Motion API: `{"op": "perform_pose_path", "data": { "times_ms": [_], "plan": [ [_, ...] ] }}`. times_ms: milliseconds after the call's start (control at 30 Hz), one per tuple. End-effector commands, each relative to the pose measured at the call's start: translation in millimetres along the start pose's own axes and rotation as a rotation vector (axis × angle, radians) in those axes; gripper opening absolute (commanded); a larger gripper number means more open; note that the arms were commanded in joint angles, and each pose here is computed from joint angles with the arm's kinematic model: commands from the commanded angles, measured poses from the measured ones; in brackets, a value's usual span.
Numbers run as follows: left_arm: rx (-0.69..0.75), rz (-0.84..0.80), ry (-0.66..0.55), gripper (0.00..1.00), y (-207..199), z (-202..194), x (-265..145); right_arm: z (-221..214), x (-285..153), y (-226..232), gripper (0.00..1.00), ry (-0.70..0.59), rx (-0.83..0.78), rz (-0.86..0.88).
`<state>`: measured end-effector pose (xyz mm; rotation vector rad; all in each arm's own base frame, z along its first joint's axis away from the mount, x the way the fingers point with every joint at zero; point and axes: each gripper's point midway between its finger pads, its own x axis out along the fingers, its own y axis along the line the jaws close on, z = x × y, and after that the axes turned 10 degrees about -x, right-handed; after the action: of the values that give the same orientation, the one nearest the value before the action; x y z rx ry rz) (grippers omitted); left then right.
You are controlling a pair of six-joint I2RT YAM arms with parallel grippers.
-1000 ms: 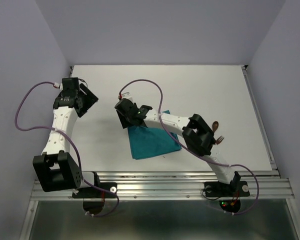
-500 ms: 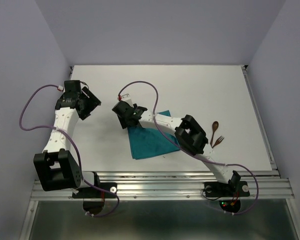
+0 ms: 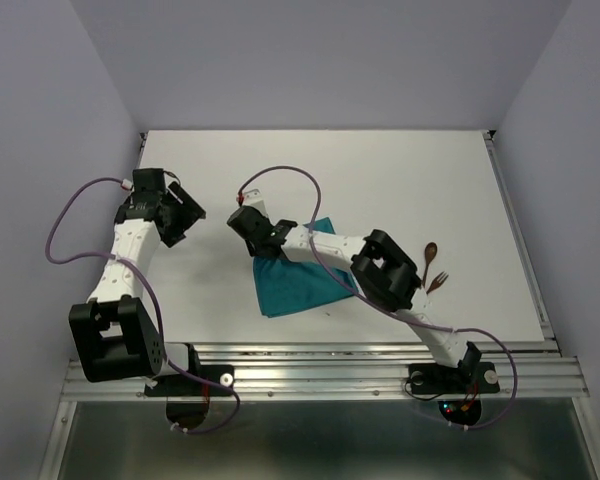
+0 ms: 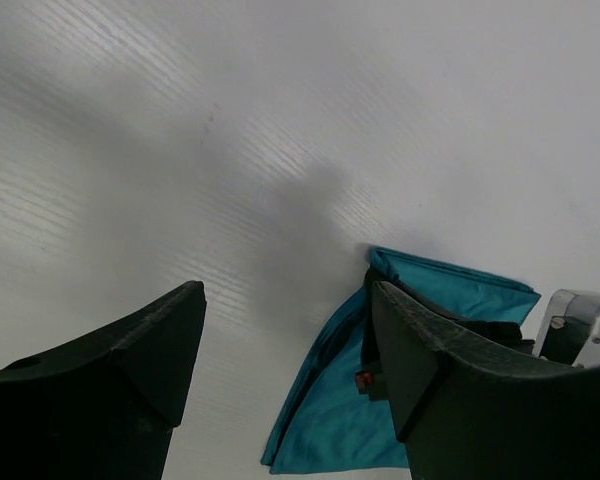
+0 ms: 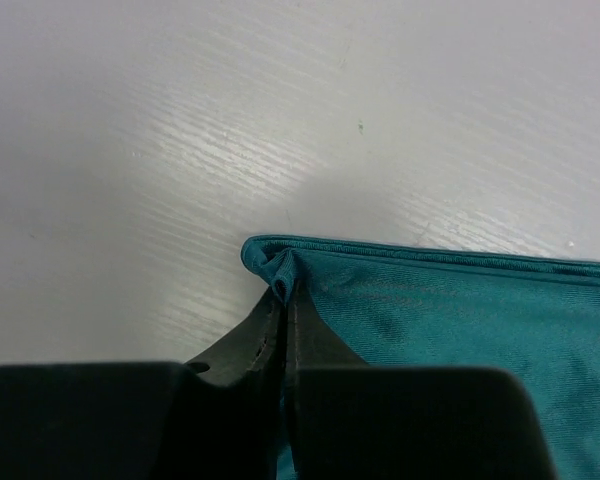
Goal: Fold the napkin into a case and place the utensils inside
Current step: Pick up the lower triangle-folded napkin from the center of the board.
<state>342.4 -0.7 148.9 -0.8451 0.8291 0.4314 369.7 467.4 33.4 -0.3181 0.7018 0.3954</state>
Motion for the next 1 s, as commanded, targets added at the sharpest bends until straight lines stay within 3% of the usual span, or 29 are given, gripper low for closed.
{"op": "perform_pose_path", "data": {
  "times_ms": [0, 233, 467, 700, 967],
  "plan": [
    [0.021, -0.054, 0.047, 0.78, -1, -14, 2, -8, -12, 9, 0.01, 0.024, 0.023, 0.136],
    [0.025, -0.133, 0.215, 0.82, -7, -60, 17, 1, -38, -2, 0.01, -0.032, 0.129, 0.411],
    [0.026, -0.204, 0.342, 0.93, -29, -102, 31, 9, -59, 1, 0.01, -0.060, 0.144, 0.524],
    [0.008, -0.256, 0.441, 0.93, -51, -130, 48, 15, -80, 4, 0.01, -0.088, 0.141, 0.592],
    [0.043, -0.240, 0.522, 0.86, -57, -157, 67, 11, -86, 2, 0.01, -0.088, 0.120, 0.602]
  ]
}}
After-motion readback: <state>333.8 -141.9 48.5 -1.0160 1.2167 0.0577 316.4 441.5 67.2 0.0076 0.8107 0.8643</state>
